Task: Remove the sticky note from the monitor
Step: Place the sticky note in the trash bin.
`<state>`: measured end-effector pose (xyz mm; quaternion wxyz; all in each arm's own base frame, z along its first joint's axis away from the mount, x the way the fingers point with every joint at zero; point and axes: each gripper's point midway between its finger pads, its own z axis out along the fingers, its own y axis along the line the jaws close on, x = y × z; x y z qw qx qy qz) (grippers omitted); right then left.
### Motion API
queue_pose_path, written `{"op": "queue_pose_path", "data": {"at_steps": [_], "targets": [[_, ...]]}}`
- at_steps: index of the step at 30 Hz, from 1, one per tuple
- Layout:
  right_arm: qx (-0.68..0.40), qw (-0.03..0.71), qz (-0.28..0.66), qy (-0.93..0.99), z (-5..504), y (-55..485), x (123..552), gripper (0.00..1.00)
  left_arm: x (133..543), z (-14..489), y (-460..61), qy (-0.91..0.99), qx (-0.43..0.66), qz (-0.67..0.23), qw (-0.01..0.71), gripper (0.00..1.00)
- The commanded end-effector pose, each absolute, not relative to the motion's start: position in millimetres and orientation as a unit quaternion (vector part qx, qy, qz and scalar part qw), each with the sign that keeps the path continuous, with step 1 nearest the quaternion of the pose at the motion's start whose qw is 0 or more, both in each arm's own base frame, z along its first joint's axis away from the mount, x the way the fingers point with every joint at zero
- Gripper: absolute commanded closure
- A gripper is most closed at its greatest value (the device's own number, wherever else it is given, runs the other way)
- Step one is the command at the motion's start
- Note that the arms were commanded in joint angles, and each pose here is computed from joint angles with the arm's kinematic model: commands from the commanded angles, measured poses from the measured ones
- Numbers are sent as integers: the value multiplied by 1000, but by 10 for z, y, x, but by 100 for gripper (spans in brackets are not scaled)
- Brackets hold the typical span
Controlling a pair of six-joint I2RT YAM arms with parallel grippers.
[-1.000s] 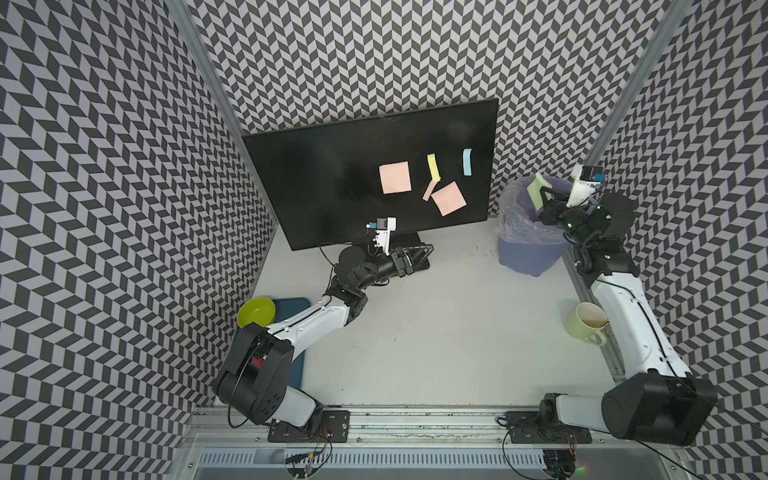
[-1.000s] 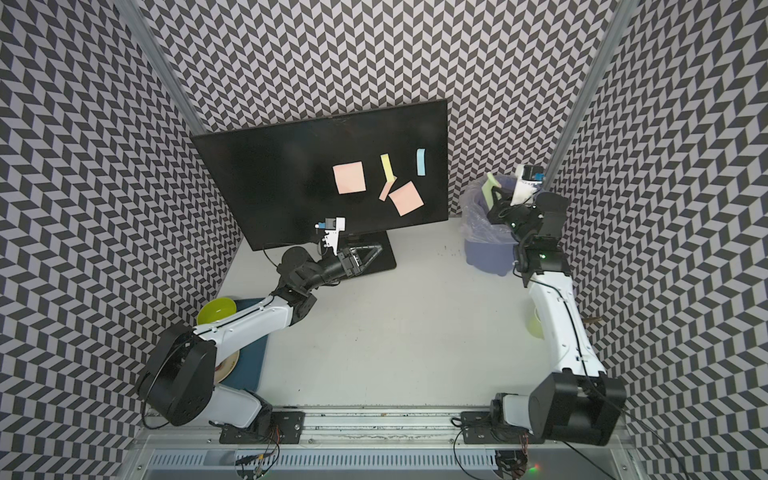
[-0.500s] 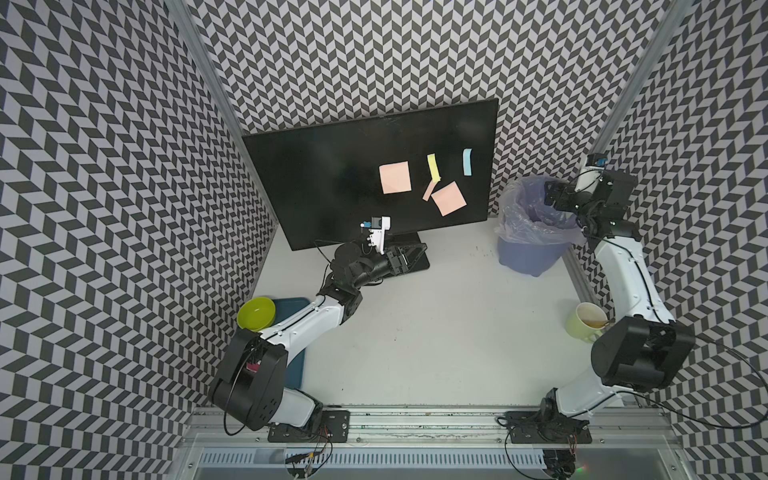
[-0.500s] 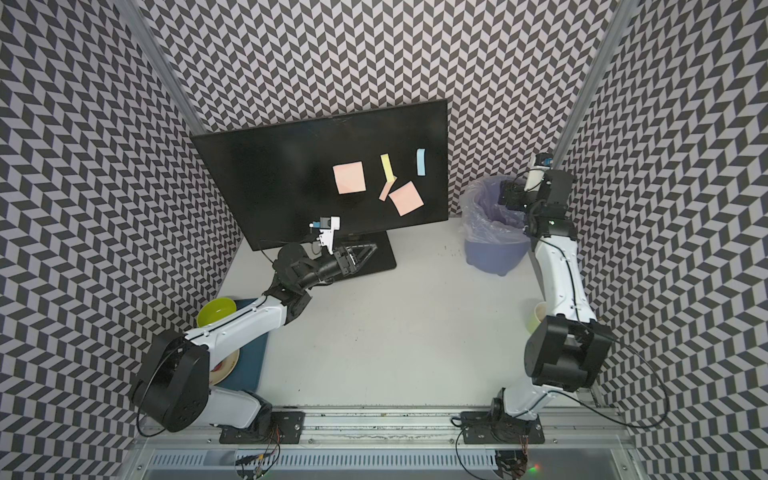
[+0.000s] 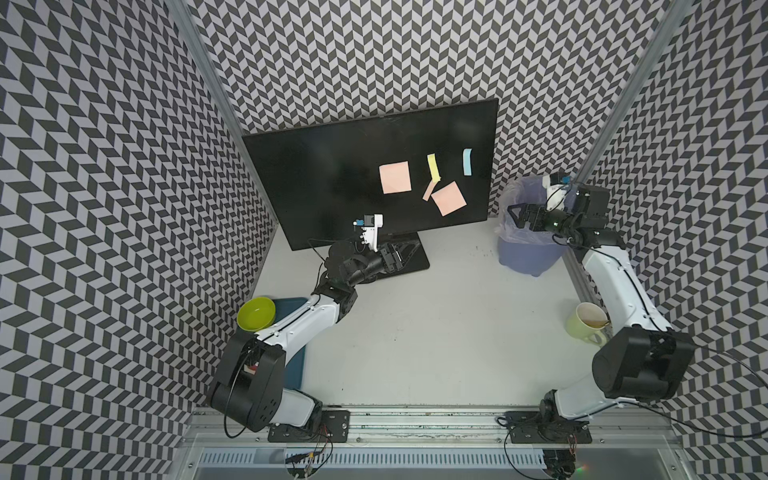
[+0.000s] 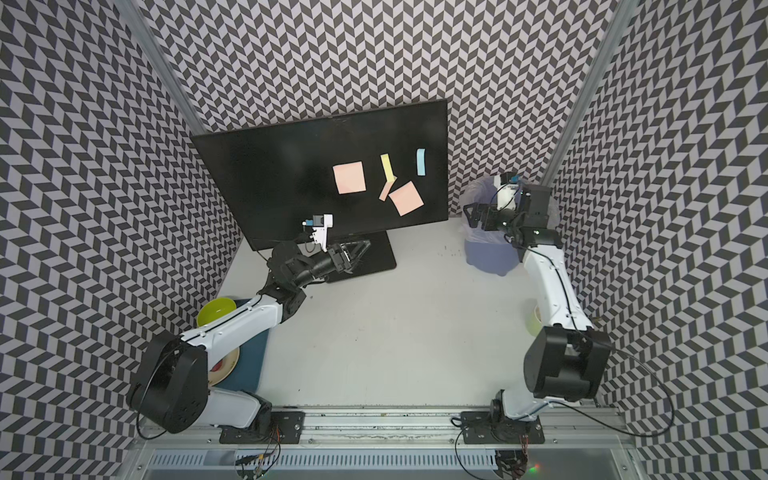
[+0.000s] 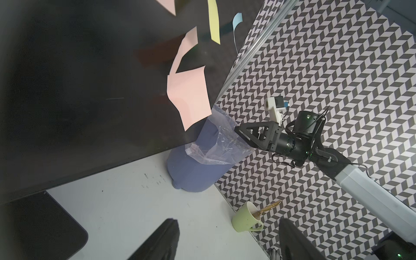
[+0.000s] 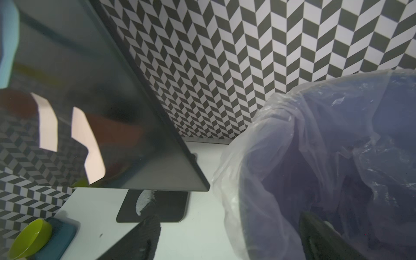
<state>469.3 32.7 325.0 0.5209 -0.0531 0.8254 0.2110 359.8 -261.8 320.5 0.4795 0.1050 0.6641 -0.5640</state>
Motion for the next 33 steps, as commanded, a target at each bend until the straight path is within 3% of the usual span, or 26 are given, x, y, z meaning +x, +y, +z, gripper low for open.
{"op": "queue_pose_path", "data": {"at_steps": [1, 12, 19, 33], "targets": [[-45, 555, 181, 811, 3491, 237, 4605, 1, 3577, 3292, -2534, 656, 109, -557, 498, 24], [-32, 573, 154, 805, 3602, 163, 4336, 1, 3806, 3403, -2472, 648, 90, -547, 522, 21], [-100, 583, 306, 745, 3868, 745, 4056, 1, 4074, 3735, -2309, 608, 34, -563, 558, 21], [-123, 532, 435, 715, 3732, 1591, 3752, 1, 4286, 4128, -2274, 546, -5, -624, 560, 25]]}}
